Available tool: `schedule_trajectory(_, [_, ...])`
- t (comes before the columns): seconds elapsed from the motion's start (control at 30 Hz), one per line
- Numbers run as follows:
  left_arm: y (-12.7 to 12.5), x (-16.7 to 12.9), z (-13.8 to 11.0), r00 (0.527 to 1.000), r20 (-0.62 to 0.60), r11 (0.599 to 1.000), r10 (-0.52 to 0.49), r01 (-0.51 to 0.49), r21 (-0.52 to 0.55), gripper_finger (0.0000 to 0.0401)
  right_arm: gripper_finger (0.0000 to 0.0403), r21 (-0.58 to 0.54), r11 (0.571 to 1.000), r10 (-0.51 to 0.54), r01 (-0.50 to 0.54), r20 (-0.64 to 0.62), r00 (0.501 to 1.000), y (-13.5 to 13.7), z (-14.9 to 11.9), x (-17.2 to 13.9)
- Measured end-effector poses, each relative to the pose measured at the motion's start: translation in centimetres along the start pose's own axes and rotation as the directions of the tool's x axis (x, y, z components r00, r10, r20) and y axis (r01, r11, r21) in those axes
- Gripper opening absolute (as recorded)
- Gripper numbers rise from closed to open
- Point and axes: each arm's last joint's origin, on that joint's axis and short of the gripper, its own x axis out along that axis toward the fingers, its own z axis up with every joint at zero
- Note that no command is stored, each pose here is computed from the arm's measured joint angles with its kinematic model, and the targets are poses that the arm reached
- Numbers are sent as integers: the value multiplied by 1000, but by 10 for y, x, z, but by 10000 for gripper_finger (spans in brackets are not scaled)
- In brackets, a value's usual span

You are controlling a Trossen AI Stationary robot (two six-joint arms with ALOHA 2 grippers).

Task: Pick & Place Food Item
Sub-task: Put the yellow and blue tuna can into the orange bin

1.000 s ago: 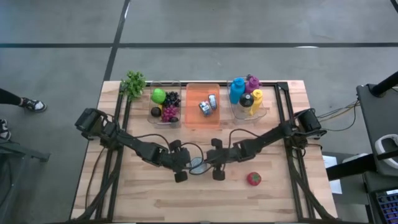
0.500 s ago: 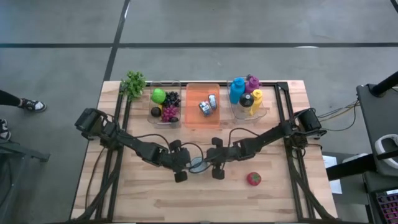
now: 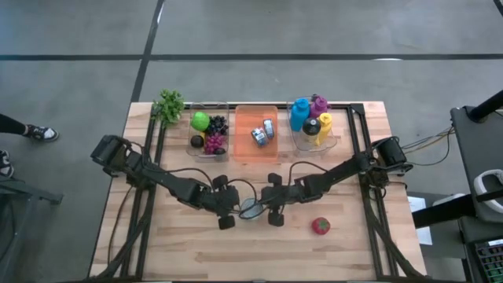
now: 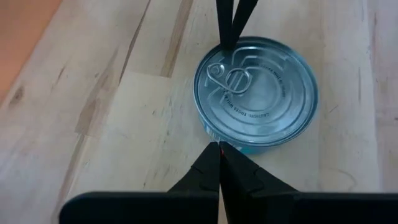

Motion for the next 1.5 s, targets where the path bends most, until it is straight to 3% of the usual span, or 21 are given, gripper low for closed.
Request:
schedule_trajectory(0.47, [-3,-26,2,1000,13,1000,-27,27,-1,3,8,2,1000,-7,7,-10,1000,-2,-1,0])
schedule_trajectory(1.3, [-4,-28,1,999,15,999,-31,31,-10,3,8,11,1000,-14,14,-35,999,-3,-4,1])
schedule_trajectory(1.5, [-4,-28,1,999,15,999,-32,32,-10,3,8,7,1000,-30,31,-45,999,-4,1,-11])
